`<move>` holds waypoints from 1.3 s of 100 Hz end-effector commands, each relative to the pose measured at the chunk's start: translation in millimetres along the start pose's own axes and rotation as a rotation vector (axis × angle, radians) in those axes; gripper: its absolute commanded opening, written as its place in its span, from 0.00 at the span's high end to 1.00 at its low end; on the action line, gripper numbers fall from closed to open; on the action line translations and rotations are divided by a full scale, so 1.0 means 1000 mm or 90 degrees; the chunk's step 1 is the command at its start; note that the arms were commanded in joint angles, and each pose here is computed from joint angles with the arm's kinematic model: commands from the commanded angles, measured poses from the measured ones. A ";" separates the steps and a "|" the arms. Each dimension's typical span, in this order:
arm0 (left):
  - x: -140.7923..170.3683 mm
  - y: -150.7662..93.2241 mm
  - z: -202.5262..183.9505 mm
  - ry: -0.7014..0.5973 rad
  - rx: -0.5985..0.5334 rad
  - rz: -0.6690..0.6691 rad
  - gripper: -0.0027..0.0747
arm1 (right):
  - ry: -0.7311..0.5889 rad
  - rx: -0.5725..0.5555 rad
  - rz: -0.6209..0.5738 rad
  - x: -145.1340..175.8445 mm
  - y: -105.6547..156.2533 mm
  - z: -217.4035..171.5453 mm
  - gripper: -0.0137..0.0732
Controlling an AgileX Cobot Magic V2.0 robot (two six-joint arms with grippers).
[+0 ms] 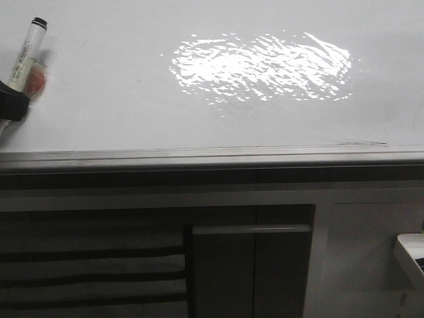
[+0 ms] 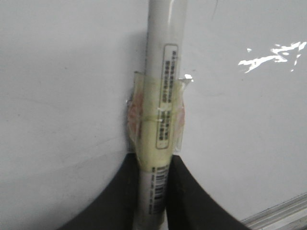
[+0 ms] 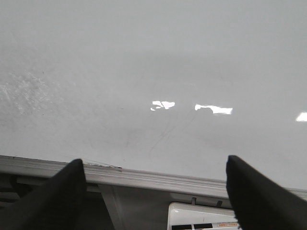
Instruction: Write number 9 on whiteboard
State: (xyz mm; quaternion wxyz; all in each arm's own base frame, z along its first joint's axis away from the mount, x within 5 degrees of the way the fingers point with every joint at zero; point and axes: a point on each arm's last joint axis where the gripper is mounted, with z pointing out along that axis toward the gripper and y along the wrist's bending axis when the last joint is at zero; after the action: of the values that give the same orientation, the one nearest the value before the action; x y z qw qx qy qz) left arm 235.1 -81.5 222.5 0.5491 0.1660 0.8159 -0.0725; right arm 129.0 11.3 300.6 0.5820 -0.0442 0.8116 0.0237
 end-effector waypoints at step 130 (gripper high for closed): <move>-0.101 -0.107 -0.111 0.177 0.540 0.476 0.99 | 0.172 -0.641 -0.404 -0.105 0.140 0.022 0.23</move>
State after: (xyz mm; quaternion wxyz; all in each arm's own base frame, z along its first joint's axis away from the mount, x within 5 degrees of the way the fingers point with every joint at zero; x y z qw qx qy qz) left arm 139.8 -162.3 334.5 0.2665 0.6630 0.6824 -0.1540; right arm 171.2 139.9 377.5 0.3182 -0.5369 0.7534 0.2069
